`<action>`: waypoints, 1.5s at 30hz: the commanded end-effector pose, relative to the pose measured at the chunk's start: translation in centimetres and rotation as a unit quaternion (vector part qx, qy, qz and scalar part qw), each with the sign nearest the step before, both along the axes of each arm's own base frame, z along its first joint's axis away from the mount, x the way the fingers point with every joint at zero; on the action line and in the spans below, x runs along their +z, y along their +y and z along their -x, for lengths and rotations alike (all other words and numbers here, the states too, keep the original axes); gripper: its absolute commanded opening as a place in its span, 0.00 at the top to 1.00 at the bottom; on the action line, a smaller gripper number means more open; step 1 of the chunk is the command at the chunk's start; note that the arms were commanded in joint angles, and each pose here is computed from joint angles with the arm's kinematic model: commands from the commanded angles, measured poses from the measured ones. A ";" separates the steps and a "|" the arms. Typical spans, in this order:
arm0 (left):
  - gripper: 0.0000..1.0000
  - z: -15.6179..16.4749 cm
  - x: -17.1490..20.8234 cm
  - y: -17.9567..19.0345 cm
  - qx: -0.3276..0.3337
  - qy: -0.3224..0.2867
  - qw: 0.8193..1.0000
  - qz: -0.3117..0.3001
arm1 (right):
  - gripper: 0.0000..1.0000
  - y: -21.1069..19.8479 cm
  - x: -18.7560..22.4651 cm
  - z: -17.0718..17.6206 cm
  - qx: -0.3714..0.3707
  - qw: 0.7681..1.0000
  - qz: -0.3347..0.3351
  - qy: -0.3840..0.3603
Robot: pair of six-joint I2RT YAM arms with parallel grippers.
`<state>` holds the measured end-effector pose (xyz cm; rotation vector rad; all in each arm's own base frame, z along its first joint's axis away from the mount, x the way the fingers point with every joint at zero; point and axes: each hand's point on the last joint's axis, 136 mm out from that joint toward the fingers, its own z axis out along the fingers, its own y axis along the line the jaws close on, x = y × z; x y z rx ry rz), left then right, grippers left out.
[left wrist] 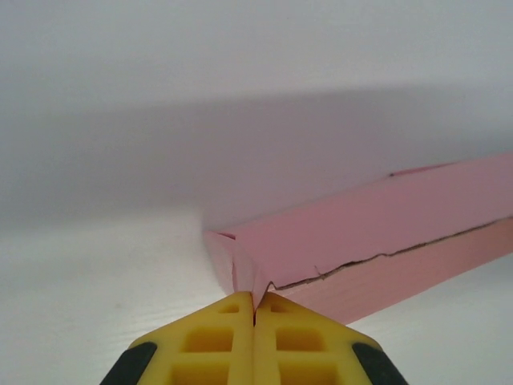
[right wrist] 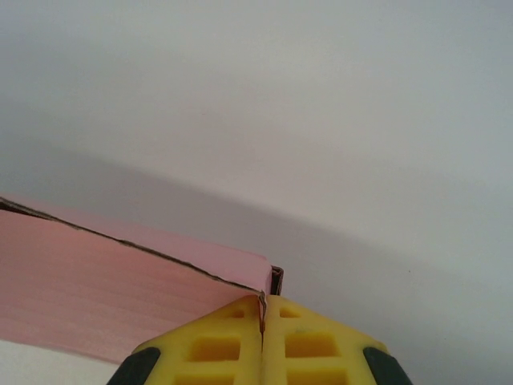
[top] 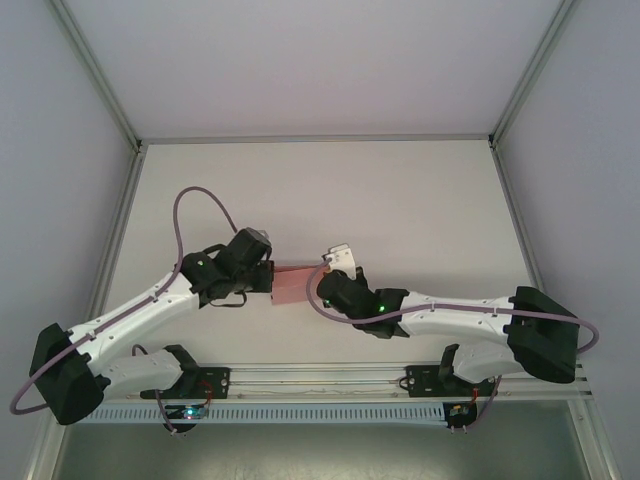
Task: Assemble paper box
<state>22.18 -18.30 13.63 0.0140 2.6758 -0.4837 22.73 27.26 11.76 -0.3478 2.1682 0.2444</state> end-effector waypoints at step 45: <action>1.00 2.2 -6.8 0.9 -0.027 -0.011 0.999 -0.030 | 0.74 -0.3 -2.1 2.7 0.052 0.999 -0.002 0.010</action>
